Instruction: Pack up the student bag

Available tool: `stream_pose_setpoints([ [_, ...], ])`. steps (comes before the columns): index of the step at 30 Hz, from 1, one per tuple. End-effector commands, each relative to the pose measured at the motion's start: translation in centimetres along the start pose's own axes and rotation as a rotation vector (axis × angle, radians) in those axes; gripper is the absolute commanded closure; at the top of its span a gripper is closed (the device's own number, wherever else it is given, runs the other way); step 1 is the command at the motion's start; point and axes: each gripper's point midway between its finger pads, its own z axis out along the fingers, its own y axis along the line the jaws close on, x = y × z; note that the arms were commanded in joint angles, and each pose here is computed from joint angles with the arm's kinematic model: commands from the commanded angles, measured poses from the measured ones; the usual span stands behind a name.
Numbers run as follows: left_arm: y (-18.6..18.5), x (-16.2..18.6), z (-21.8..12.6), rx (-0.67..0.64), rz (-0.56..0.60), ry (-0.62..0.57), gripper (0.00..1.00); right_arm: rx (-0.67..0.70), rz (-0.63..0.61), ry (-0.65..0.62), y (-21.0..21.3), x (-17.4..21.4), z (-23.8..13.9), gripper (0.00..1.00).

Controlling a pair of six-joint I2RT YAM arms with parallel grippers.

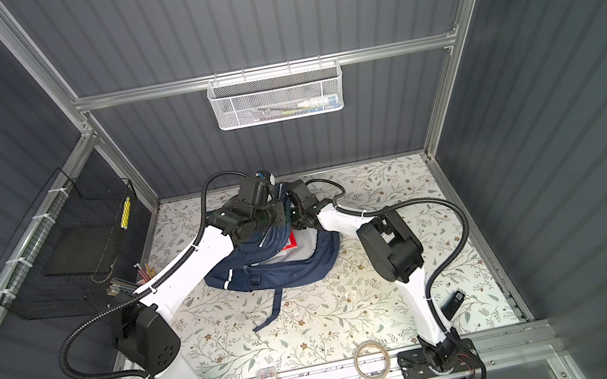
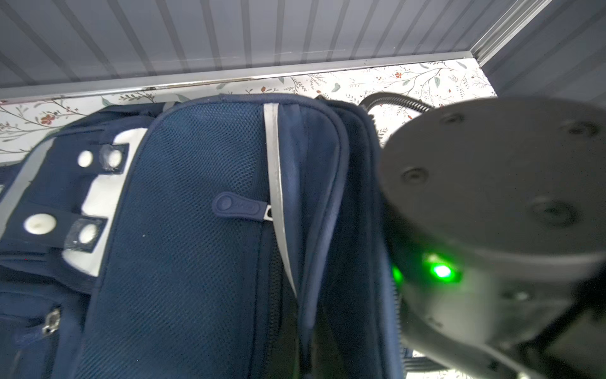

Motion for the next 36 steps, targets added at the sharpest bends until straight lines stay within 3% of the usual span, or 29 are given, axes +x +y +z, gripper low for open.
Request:
stream_pose_setpoints([
  [1,-1.4,0.7,0.7,0.064,-0.032,0.008,1.0,-0.063,0.016,-0.018,1.8,-0.8,-2.2,0.37],
  [6,-0.8,2.8,2.5,0.054,-0.065,0.035,0.98,-0.062,0.043,-0.075,-0.2,-1.5,-7.6,0.33],
  [13,-1.1,6.4,6.0,0.085,-0.098,0.113,0.93,0.115,0.024,-0.107,-6.6,0.5,-14.1,0.32],
  [18,-1.8,8.6,7.3,0.152,-0.124,0.167,0.44,0.233,-0.146,-0.128,-7.4,3.3,-17.8,0.29],
  [20,-1.8,7.0,6.0,0.159,-0.123,0.124,0.14,0.295,-0.222,-0.138,-7.0,4.5,-18.7,0.24],
  [22,-1.7,5.1,4.0,0.159,-0.121,0.066,0.0,0.323,-0.279,-0.139,-6.3,5.8,-19.1,0.21],
  [26,-0.5,3.0,-0.9,0.171,-0.164,-0.009,0.0,0.271,-0.388,-0.107,-3.0,9.7,-18.1,0.19],
  [29,2.6,3.4,-3.8,0.188,-0.293,-0.049,0.0,0.225,-0.479,-0.095,-0.1,12.5,-16.5,0.19],
  [32,6.9,5.3,-5.9,0.188,-0.47,-0.087,0.0,0.186,-0.542,-0.075,2.8,14.9,-14.6,0.21],
  [36,11.2,8.9,-7.1,0.072,-0.55,-0.097,0.04,0.106,-0.599,-0.012,6.4,18.3,-11.7,0.25],
])
